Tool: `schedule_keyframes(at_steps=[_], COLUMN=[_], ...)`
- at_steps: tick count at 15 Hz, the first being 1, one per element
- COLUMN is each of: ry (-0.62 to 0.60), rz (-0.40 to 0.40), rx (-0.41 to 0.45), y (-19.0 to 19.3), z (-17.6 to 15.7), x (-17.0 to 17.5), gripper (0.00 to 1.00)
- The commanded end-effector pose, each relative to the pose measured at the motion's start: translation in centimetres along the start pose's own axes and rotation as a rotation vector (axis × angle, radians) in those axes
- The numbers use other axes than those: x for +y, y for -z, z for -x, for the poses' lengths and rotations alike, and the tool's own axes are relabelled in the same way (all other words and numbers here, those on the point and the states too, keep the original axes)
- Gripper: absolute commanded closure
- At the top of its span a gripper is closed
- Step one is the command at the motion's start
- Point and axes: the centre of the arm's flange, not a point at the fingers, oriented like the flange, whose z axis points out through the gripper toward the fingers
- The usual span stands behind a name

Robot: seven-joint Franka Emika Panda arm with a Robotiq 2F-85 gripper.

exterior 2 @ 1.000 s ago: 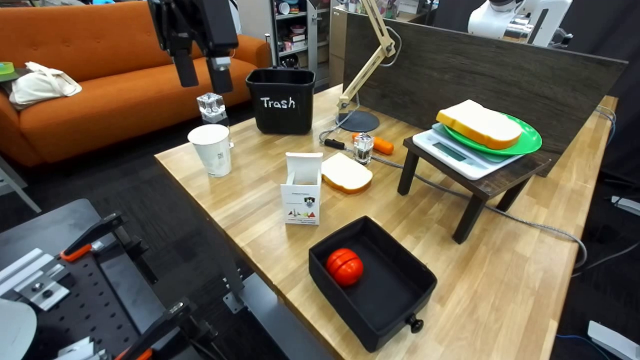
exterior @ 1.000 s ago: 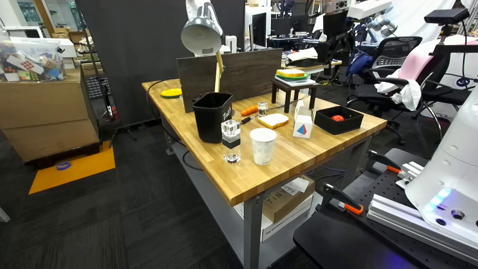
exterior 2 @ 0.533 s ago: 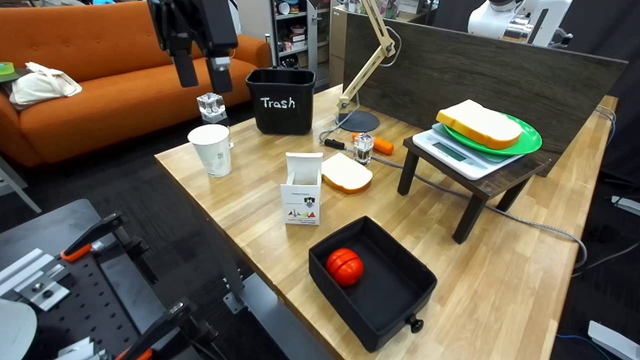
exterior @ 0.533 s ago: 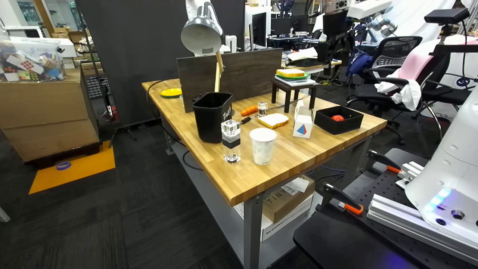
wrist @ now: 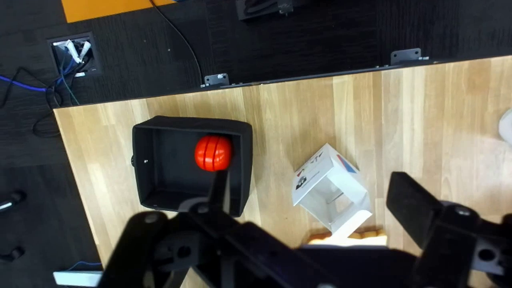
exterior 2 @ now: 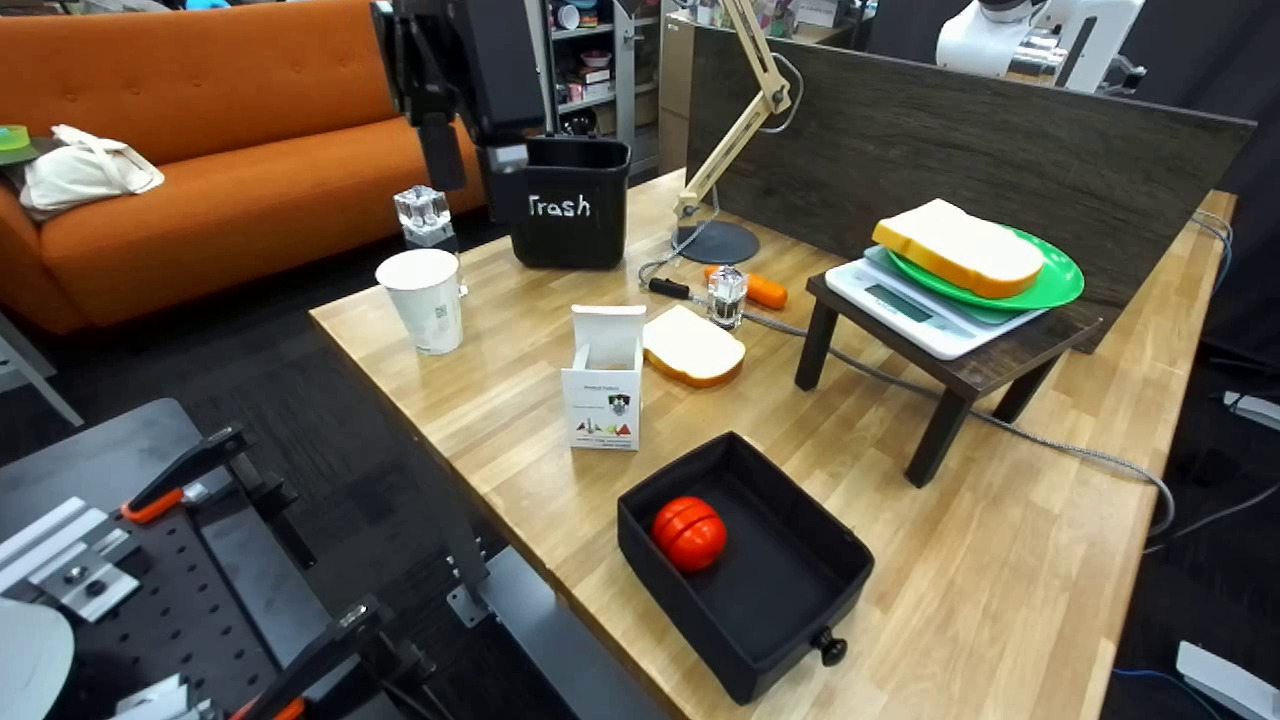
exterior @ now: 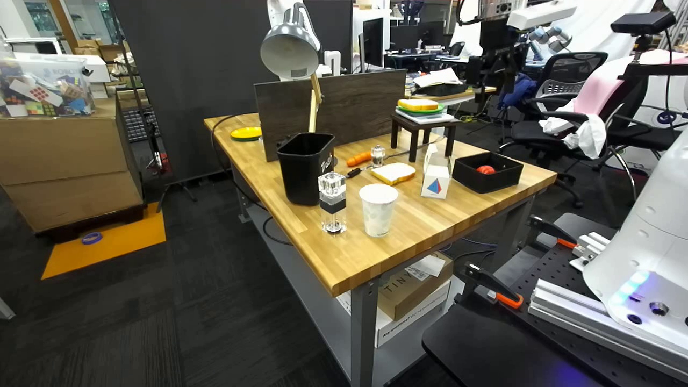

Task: Place the tomato toy on the slice of bread

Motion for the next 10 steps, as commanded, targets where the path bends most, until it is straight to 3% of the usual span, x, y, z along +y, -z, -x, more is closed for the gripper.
schedule_keyframes(at_steps=[1,2,3,10], ry=[-0.062,-0.067,-0.047,-0.059], rz=[0.041,0.066,0.029,0.047], rx=[0.003,-0.001,-0.001,-0.007], y=[-1.7,-2.2,-1.7,-2.3], z=[-2.4,-2.6,-1.2,-2.0], x=[2.2,2.9,2.2,2.7], gripper=[0.0,0.0,0.0,0.0])
